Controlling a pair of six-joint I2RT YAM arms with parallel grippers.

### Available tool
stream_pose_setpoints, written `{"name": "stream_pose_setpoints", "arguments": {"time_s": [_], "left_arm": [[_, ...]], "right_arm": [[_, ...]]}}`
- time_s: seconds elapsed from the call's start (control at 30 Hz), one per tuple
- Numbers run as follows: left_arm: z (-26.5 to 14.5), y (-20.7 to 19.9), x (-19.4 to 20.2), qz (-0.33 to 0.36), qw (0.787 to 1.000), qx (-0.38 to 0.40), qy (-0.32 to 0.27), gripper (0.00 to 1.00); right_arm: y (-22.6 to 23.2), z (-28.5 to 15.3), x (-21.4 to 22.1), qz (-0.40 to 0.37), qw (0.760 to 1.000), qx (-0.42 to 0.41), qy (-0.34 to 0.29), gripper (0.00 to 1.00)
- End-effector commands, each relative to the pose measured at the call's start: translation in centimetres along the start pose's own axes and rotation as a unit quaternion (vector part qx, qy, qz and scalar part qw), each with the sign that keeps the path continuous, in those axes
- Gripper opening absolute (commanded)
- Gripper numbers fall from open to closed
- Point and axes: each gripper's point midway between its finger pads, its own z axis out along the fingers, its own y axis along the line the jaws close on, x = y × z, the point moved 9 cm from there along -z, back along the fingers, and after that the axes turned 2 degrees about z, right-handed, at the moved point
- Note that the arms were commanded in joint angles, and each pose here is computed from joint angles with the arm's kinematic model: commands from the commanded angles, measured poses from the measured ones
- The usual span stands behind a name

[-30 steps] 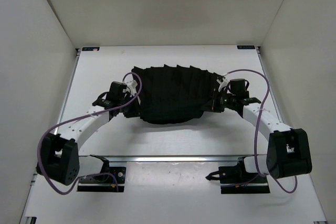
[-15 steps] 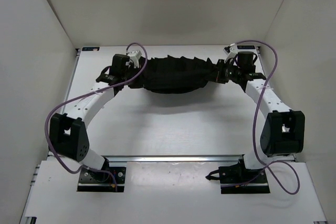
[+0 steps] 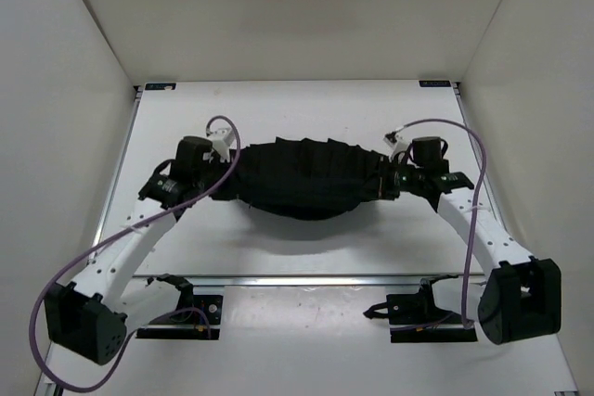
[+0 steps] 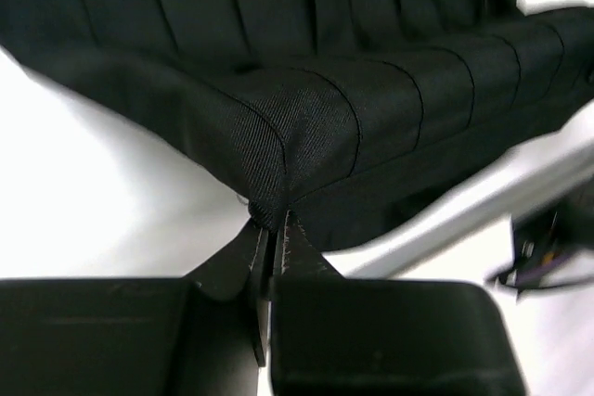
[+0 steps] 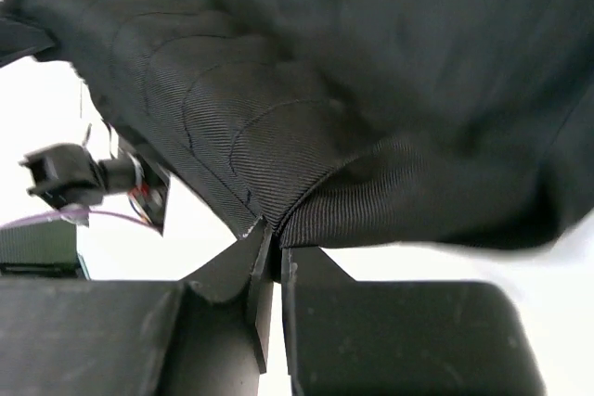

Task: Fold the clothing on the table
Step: Fold the skirt

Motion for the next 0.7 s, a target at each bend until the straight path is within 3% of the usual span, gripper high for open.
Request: {"name": "stream_pose_setpoints", "arguments": {"time_s": [0.0,0.1,0.13,0.17,0.2,0.23,0.27,0.37,0.5,0.63,0.67], "left_arm": [[2.0,3.1,-2.7,-0.013,0.996,-0.084,0.004,0.00],[5.7,4.2,-6.1,-0.040,0.997,-0.055,0.034,0.04],[7.6,5.2,-6.7,-0.058,0.995,-0.058,0.056,0.23],[9.1,5.8,-8.6,-0.067,0.995,-0.056,0.055,0.50],[9.3,5.4,-11.0,-0.067,0.996,-0.048,0.035,0.61],[10.6,5.4,-12.7,-0.069,0.996,-0.042,0.031,0.91],[12.1,6.1,-13.0,-0.073,0.995,-0.051,0.039,0.99],[13.5,6.2,-15.8,-0.070,0.995,-0.064,0.023,0.99],[12.5,6.2,-16.9,-0.062,0.995,-0.078,-0.007,0.98],[11.4,6.3,-15.1,-0.062,0.993,-0.097,-0.032,0.99],[10.5,6.5,-14.7,-0.064,0.992,-0.100,-0.046,0.98]], "right_arm": [[-0.4,0.5,-4.7,-0.017,0.998,0.009,-0.064,0.00],[-2.2,2.9,-8.3,0.016,0.999,0.003,-0.046,0.01],[-2.8,3.7,-9.9,0.031,0.999,-0.002,-0.042,0.11],[-3.6,4.7,-11.4,0.043,0.998,-0.012,-0.043,0.28],[-4.2,5.4,-13.1,0.042,0.997,-0.019,-0.054,0.38],[-4.6,5.9,-13.9,0.044,0.997,-0.023,-0.062,0.55],[-4.9,6.3,-15.1,0.046,0.996,-0.022,-0.071,0.65],[-5.2,6.6,-17.6,0.029,0.994,-0.028,-0.101,0.90],[-4.9,5.4,-19.3,-0.005,0.993,-0.006,-0.120,0.93],[-5.4,4.7,-17.7,-0.020,0.995,0.008,-0.102,0.87],[-5.3,4.8,-17.4,-0.025,0.995,0.006,-0.100,0.82]]}}
